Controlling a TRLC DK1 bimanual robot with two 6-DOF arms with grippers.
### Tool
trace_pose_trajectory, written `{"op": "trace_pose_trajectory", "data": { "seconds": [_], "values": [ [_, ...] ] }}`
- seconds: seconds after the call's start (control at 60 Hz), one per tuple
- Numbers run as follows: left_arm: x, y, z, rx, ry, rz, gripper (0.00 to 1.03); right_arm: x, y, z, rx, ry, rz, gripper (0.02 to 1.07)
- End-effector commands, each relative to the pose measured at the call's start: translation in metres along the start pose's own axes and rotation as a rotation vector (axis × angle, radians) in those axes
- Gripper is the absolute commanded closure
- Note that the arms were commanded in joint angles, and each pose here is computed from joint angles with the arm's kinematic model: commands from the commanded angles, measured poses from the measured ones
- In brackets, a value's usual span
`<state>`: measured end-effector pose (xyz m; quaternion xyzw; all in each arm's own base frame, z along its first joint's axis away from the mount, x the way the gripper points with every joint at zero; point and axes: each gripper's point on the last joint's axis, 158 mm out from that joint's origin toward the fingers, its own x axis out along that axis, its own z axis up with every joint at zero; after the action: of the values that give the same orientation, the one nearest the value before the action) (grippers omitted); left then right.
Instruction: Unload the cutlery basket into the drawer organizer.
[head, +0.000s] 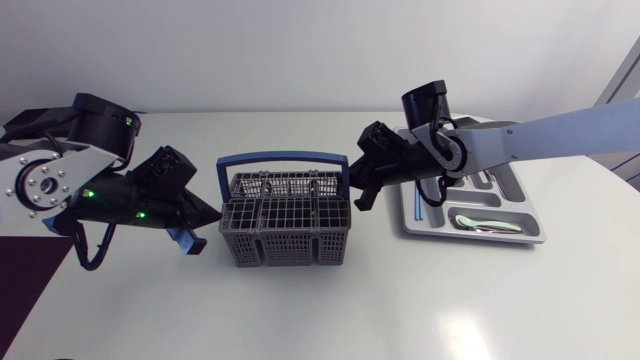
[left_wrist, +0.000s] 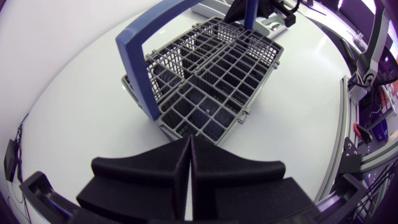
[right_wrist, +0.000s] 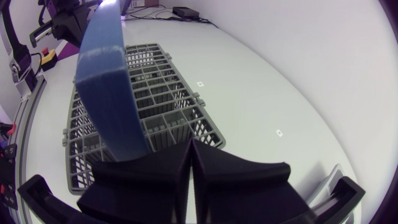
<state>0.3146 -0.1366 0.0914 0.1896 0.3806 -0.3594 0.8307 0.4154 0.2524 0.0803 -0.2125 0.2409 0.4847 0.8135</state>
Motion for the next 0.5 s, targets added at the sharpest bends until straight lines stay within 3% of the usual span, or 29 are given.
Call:
{"op": "trace_pose_trajectory", "data": {
  "seconds": [0.0,0.25,0.483],
  "values": [
    [0.007,-0.005,-0.008,0.007,0.021,-0.022,0.98,-0.012,-0.003,0.007,0.009,-0.015,-0.013,1.02],
    [0.007,0.002,-0.011,0.007,0.028,0.004,0.98,-0.061,-0.004,0.030,-0.003,-0.081,-0.094,1.02],
    [0.013,0.026,-0.024,0.002,0.062,0.081,0.98,-0.074,0.007,0.001,0.021,-0.036,-0.118,1.02]
  ]
}}
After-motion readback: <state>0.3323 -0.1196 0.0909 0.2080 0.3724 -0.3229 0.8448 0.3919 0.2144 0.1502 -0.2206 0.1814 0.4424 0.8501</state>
